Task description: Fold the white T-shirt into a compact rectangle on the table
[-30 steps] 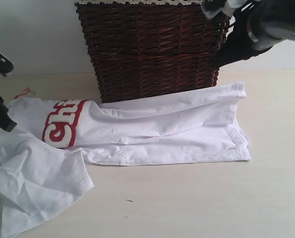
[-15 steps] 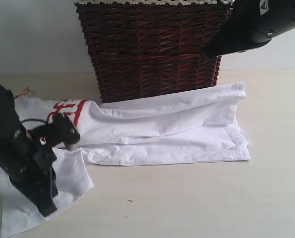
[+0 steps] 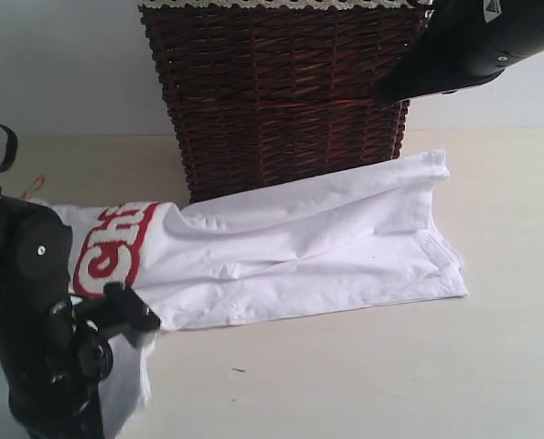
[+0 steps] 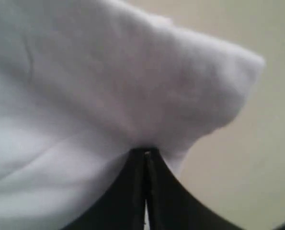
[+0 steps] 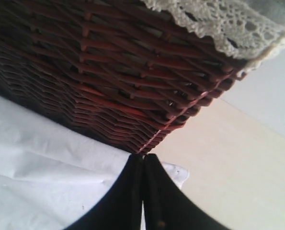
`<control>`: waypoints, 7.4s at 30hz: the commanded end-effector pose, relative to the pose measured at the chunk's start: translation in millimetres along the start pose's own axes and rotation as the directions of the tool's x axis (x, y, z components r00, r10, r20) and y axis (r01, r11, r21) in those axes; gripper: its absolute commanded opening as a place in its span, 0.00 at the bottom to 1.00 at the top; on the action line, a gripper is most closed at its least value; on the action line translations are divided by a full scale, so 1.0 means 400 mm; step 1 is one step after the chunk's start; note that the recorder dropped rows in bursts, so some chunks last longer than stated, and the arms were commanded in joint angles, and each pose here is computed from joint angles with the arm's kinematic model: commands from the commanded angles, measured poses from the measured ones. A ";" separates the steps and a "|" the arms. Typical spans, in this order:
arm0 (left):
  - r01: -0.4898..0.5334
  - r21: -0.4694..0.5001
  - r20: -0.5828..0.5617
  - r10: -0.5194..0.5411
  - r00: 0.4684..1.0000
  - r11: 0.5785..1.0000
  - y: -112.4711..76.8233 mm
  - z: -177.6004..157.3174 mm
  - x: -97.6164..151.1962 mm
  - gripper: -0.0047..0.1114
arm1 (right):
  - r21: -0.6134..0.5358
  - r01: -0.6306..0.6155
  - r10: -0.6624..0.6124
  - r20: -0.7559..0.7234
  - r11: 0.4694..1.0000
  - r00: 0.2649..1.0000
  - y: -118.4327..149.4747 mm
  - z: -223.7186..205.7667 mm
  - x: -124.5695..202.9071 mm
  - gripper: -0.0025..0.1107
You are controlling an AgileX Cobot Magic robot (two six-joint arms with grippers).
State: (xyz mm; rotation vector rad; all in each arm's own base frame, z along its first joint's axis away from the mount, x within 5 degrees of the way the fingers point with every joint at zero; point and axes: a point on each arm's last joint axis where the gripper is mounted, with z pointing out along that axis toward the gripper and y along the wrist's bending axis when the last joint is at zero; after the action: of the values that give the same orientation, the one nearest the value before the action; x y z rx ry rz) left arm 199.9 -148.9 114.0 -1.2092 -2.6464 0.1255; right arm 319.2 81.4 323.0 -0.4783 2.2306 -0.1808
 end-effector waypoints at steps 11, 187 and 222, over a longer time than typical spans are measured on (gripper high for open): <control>0.032 -0.126 0.387 0.019 0.922 0.992 -0.078 -0.202 0.027 0.04 | -0.203 0.015 -0.030 -0.072 0.979 0.997 0.040 -0.024 0.015 0.02; 0.486 0.151 0.640 -0.460 0.616 0.861 0.289 -0.127 -0.146 0.04 | -0.114 -0.332 0.285 -0.308 0.936 0.908 0.042 0.336 0.289 0.02; 0.230 -0.181 0.574 -0.087 0.814 0.956 0.262 -0.327 0.042 0.04 | -0.073 -0.321 0.287 -0.297 0.944 0.911 -0.034 0.338 0.194 0.11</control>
State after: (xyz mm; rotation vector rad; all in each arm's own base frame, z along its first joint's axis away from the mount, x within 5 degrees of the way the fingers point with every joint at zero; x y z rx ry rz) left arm 311.2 -75.2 206.9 -0.9939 -3.4321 0.2554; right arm 385.2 42.5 167.7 -0.1661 2.5989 0.0278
